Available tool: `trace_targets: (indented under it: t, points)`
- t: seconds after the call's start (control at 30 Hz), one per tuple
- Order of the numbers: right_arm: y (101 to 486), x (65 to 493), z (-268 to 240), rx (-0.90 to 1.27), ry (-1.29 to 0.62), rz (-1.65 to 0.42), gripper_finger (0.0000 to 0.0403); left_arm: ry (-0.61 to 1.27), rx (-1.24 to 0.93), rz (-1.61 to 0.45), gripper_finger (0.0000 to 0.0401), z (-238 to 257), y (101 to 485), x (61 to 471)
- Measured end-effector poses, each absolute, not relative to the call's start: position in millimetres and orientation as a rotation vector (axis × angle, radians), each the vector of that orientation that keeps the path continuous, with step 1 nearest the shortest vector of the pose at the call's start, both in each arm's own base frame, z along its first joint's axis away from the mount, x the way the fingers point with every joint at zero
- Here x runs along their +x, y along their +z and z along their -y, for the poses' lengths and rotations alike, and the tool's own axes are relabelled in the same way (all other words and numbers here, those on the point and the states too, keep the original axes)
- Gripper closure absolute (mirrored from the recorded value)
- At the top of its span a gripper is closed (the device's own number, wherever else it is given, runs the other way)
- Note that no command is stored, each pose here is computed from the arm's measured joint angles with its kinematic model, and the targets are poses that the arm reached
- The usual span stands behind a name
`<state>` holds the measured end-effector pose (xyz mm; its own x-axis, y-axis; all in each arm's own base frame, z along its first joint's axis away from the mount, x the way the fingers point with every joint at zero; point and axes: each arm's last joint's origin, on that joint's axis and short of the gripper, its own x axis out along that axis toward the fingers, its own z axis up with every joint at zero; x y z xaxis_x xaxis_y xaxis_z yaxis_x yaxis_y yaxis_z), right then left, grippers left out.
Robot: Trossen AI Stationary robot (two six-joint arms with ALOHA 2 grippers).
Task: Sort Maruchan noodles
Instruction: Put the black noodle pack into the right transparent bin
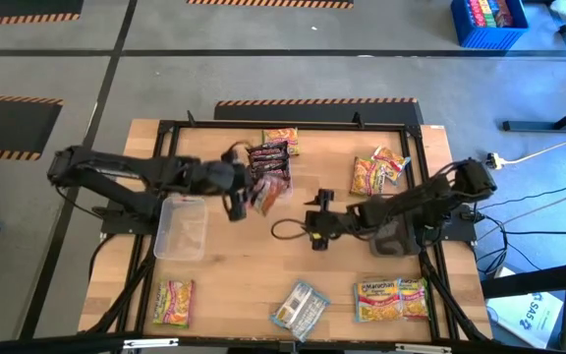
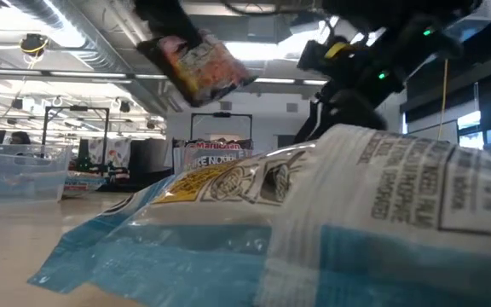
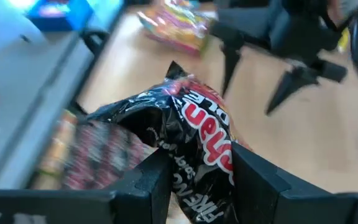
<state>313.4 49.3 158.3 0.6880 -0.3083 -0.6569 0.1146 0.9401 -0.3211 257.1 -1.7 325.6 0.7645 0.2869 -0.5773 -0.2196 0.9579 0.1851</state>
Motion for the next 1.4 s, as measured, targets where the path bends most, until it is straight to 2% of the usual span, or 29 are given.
trace_targets:
  t: [0.23, 0.4, 0.5, 0.87, 1.13, 1.4]
  points:
    - [157.2, 315.3, -29.1, -0.263, -0.253, -0.81, 0.007, 0.26, 0.246, -0.789, 0.0262, -44.8, 337.4, 281.0]
    - [157.2, 315.3, -28.8, -0.281, -0.246, -0.813, 0.007, 0.183, 0.35, -0.995, 0.0262, -68.7, 325.6, 298.9]
    - [158.0, 316.3, -27.1, -0.283, -0.249, -0.803, 0.007, 0.137, 0.381, -1.03, 0.0262, -77.1, 319.1, 310.9]
    - [157.5, 316.7, -24.5, -0.253, -0.223, -0.807, 0.007, -0.056, 0.409, -1.116, 0.0262, -77.5, 292.5, 328.8]
    - [157.6, 316.8, -24.5, -0.253, -0.223, -0.806, 0.007, -0.083, 0.403, -1.16, 0.0262, -78.4, 279.3, 334.8]
    - [158.1, 317.4, -24.6, -0.249, -0.225, -0.798, 0.007, -0.13, 0.376, -1.259, 0.0262, -79.3, 245.8, 349.7]
